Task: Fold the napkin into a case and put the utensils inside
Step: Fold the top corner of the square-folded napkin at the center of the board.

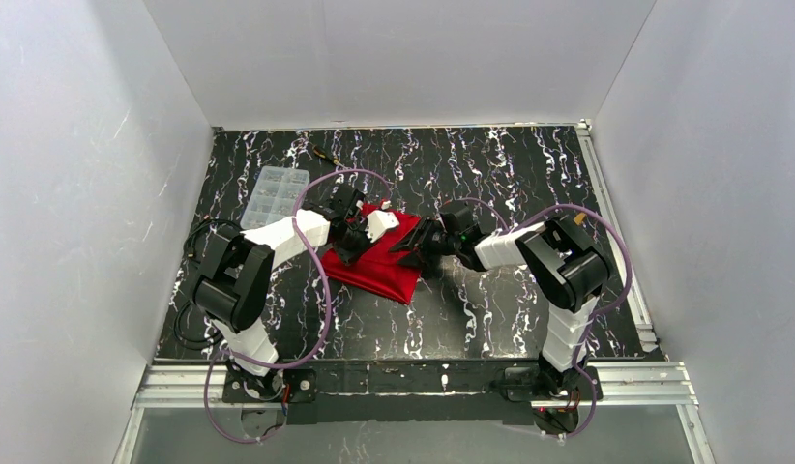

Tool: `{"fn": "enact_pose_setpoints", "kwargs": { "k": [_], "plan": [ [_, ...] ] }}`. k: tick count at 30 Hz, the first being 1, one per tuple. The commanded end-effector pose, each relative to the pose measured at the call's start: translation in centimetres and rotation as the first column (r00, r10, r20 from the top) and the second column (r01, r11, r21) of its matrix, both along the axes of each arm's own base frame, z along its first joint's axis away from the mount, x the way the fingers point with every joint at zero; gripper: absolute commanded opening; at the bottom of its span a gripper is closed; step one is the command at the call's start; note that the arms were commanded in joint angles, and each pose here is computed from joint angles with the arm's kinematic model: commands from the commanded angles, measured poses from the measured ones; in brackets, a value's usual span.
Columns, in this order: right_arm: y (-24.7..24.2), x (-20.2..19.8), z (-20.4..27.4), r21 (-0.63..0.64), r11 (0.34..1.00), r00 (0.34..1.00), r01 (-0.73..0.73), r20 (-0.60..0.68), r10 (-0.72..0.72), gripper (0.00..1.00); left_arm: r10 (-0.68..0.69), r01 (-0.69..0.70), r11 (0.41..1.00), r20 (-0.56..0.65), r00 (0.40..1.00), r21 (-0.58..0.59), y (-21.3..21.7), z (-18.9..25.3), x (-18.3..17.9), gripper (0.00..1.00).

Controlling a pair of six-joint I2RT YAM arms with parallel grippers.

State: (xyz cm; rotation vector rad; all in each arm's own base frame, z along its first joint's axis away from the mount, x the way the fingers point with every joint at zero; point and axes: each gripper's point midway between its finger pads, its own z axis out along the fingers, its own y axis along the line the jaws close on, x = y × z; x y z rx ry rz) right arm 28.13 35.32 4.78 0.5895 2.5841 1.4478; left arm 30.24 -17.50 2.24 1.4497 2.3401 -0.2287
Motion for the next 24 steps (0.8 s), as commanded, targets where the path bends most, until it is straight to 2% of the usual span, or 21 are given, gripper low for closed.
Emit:
{"fn": "enact_pose_setpoints", "kwargs": {
  "k": [1, 24],
  "plan": [
    [0.4, 0.5, 1.1, 0.031, 1.000, 1.000, -0.003, 0.021, 0.002, 0.53, -0.007, 0.007, 1.000, -0.028, 1.000, -0.002, 0.4, -0.1, -0.8, 0.14],
    [1.4, -0.8, -2.1, -0.002, 1.000, 0.999, 0.010, -0.043, -0.011, 0.52, -0.011, 0.011, 1.000, -0.037, 0.999, -0.004, 0.2, 0.0, -0.7, 0.14]
  ]
}}
